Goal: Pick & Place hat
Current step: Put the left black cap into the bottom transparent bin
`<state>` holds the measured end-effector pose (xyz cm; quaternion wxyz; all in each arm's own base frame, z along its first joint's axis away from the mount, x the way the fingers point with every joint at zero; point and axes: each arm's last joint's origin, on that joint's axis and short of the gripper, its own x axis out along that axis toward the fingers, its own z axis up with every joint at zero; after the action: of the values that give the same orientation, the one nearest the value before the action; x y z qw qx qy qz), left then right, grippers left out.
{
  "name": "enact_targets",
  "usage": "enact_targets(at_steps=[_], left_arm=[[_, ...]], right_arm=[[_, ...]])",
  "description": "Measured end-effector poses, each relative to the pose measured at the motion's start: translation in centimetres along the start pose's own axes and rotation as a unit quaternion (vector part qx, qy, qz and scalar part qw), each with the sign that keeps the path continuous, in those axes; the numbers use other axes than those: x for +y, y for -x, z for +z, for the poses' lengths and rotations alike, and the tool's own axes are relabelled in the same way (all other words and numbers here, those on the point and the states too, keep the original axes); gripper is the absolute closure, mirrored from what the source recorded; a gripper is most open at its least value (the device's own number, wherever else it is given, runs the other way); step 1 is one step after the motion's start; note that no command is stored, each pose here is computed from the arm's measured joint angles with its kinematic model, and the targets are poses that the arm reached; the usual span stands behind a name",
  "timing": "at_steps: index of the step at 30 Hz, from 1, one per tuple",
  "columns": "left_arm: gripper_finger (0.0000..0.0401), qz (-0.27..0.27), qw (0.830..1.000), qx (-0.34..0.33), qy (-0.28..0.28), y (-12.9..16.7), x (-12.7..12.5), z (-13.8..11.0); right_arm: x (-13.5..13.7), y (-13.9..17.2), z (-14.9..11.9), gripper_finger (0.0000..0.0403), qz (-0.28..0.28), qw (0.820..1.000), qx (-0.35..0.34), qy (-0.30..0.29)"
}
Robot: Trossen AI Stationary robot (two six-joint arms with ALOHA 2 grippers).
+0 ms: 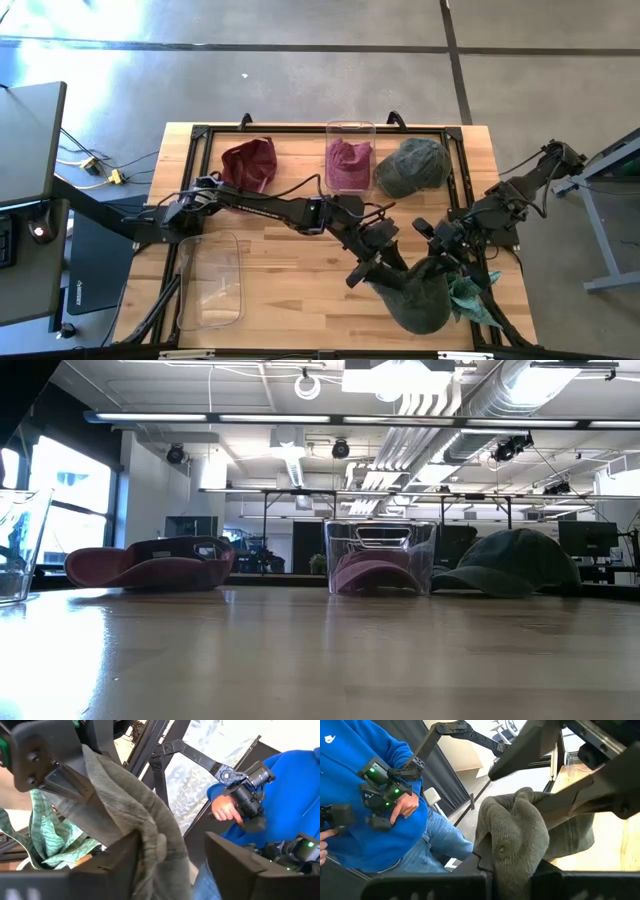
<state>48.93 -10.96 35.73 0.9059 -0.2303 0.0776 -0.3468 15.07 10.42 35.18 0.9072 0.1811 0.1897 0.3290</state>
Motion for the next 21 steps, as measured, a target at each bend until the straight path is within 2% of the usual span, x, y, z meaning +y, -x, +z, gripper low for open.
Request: enact_targets(at_steps=[2, 5, 9, 11, 13, 21], left_arm=[[0.0148, -0.001, 1.000, -0.002, 0.001, 0.00, -0.02, 0.04], [0.0125, 0.007, 1.000, -0.007, 0.002, 0.00, 0.03, 0.07], [0.0123, 0.050, 0.999, -0.018, 0.003, 0.03, 0.34, 0.01], [0.0125, 0.088, 0.996, -0.011, 0.004, 0.08, 0.73, -0.34], [0.0126, 0.104, 0.995, -0.001, 0.008, 0.13, 0.95, -0.61], [0.0126, 0.070, 0.997, 0.008, 0.008, 0.07, 0.69, -0.57]], right_arm=[[-0.01, 0.00, -0.01, 0.0399, 0.000, 1.000, 0.000, 0.001], [-0.05, 0.01, -0.03, 0.0398, -0.007, 1.000, 0.001, 0.002], [-0.18, 0.01, -0.16, 0.0396, -0.020, 1.000, 0.004, 0.002], [-0.18, 0.01, -0.16, 0.0399, -0.019, 1.000, 0.005, 0.002], [-0.17, 0.01, -0.15, 0.0400, -0.019, 1.000, 0.004, 0.002], [-0.22, 0.02, -0.18, 0.0400, -0.025, 1.000, 0.004, 0.012]])
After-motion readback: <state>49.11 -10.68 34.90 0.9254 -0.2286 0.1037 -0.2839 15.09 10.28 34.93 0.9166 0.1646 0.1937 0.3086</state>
